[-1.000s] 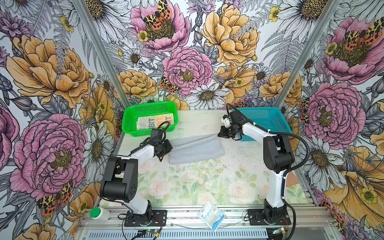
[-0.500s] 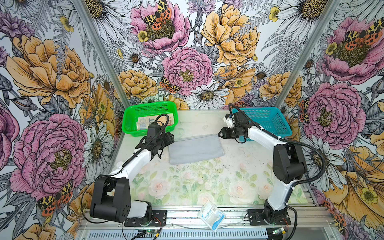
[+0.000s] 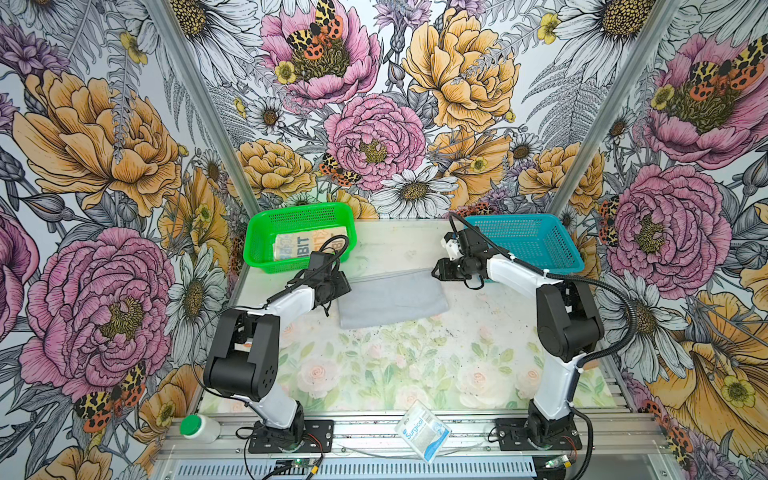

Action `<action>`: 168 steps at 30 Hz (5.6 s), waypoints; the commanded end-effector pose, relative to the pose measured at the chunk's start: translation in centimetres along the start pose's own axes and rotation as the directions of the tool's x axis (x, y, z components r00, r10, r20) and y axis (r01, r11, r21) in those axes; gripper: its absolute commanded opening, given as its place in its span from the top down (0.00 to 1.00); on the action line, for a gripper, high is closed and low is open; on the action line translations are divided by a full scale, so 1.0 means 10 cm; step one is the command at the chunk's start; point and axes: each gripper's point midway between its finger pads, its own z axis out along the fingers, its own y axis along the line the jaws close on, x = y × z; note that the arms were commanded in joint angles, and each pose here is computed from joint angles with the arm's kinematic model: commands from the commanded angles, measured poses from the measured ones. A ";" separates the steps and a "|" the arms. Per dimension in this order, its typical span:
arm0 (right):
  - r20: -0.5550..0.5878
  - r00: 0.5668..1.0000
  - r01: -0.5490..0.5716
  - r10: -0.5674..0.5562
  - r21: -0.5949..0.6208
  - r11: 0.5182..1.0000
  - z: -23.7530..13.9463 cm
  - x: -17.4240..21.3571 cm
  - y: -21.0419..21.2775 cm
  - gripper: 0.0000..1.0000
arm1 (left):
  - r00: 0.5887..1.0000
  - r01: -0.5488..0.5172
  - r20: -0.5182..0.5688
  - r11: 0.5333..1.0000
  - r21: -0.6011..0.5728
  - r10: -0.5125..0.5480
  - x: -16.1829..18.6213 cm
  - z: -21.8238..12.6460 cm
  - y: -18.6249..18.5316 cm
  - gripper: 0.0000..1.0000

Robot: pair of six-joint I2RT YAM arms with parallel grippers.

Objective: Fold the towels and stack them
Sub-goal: 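Press both grippers on the folded towel's far edge to flatten it, then pinch the grey towel's corner nearest the green basket with the left gripper, then lift the towel toward the green basket with the left gripper while the right retracts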

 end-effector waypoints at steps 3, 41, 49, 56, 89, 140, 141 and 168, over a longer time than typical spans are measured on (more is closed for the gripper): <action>0.042 0.999 0.013 -0.013 0.010 1.000 0.11 -0.24 -0.07 0.54 | 1.000 -0.007 0.019 1.000 -0.010 0.007 -0.11 0.09 0.00 0.47; 0.018 1.000 0.023 -0.022 -0.038 0.999 0.30 -0.27 -0.04 1.00 | 0.993 -0.068 0.101 0.995 0.075 0.060 -0.30 -0.30 -0.31 1.00; 0.077 0.996 0.044 -0.043 -0.018 0.999 -0.03 -0.34 0.04 1.00 | 0.986 -0.106 0.141 0.990 0.097 0.092 -0.40 -0.52 -0.40 1.00; 0.125 0.991 0.053 -0.057 0.035 0.998 -0.14 -0.45 -0.01 1.00 | 0.978 -0.123 0.176 0.990 0.062 0.111 -0.54 -0.52 -0.38 1.00; 0.036 0.998 0.064 -0.056 -0.251 0.966 0.07 0.10 0.84 0.47 | 0.997 -0.077 0.009 0.996 0.043 0.077 0.13 -0.37 -0.08 0.01; 0.021 1.000 -0.012 0.016 -0.151 0.988 0.17 0.64 0.43 0.31 | 0.985 -0.108 -0.125 0.990 0.091 0.119 0.17 0.45 -0.76 0.97; 0.049 0.999 -0.005 0.013 -0.161 0.987 0.10 0.61 0.46 0.29 | 0.982 -0.137 -0.118 0.987 0.083 0.146 0.08 0.43 -0.81 1.00; 0.202 0.979 0.054 0.031 -0.405 0.913 -0.75 0.83 1.36 0.00 | 0.844 -0.474 0.094 0.818 -0.326 0.527 -2.30 -0.26 -0.92 1.00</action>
